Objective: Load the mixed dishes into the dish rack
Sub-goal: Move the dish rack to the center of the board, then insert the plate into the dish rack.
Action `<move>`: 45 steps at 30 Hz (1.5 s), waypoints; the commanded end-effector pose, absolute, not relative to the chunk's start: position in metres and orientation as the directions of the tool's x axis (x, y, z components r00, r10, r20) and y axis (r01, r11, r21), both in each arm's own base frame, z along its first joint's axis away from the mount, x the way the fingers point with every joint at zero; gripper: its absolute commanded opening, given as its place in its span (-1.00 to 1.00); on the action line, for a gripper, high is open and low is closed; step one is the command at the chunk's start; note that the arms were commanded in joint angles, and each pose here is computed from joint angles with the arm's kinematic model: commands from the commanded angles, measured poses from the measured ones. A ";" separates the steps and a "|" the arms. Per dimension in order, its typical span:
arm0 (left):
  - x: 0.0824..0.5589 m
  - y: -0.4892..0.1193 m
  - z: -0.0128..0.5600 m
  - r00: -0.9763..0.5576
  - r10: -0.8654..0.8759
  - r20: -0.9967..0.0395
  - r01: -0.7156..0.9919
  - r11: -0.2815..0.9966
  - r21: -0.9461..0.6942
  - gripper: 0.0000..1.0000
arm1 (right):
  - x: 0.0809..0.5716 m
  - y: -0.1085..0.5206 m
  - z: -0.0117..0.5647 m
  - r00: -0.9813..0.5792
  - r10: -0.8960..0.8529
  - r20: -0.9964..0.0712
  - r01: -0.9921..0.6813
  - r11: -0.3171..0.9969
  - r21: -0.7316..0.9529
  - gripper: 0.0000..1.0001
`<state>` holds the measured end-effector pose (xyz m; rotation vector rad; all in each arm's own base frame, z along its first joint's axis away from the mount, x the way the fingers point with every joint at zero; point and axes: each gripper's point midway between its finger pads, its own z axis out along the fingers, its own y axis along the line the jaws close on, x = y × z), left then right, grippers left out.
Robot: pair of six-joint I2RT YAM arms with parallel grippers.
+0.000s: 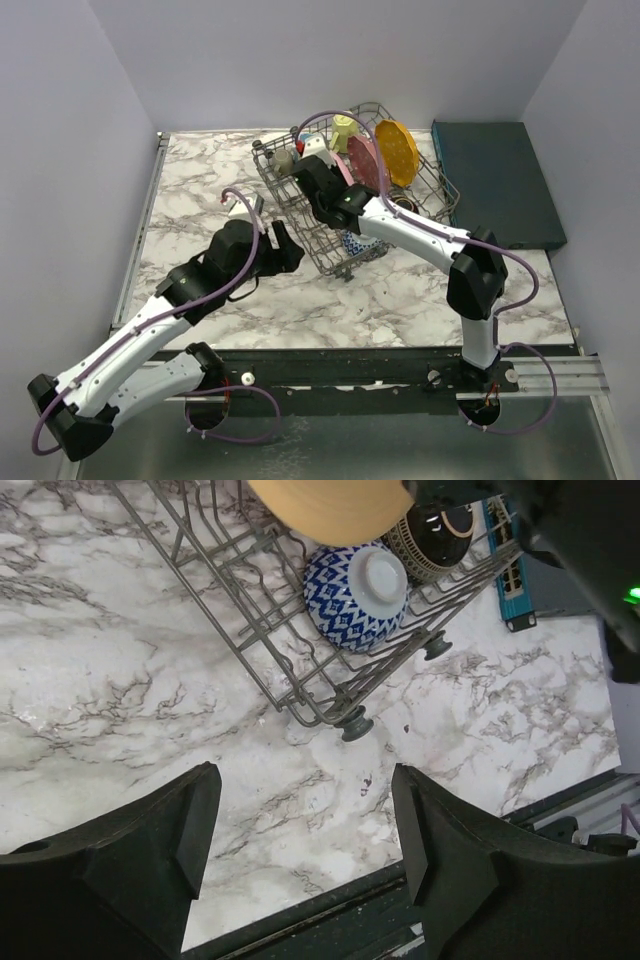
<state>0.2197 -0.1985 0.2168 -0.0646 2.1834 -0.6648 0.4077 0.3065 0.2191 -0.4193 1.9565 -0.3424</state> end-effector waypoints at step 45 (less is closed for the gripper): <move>0.201 -0.155 0.225 -0.552 -0.195 -0.810 0.231 0.898 -0.374 0.67 | 0.428 0.336 0.184 -0.437 -0.374 -0.818 -0.160 0.927 -0.339 0.23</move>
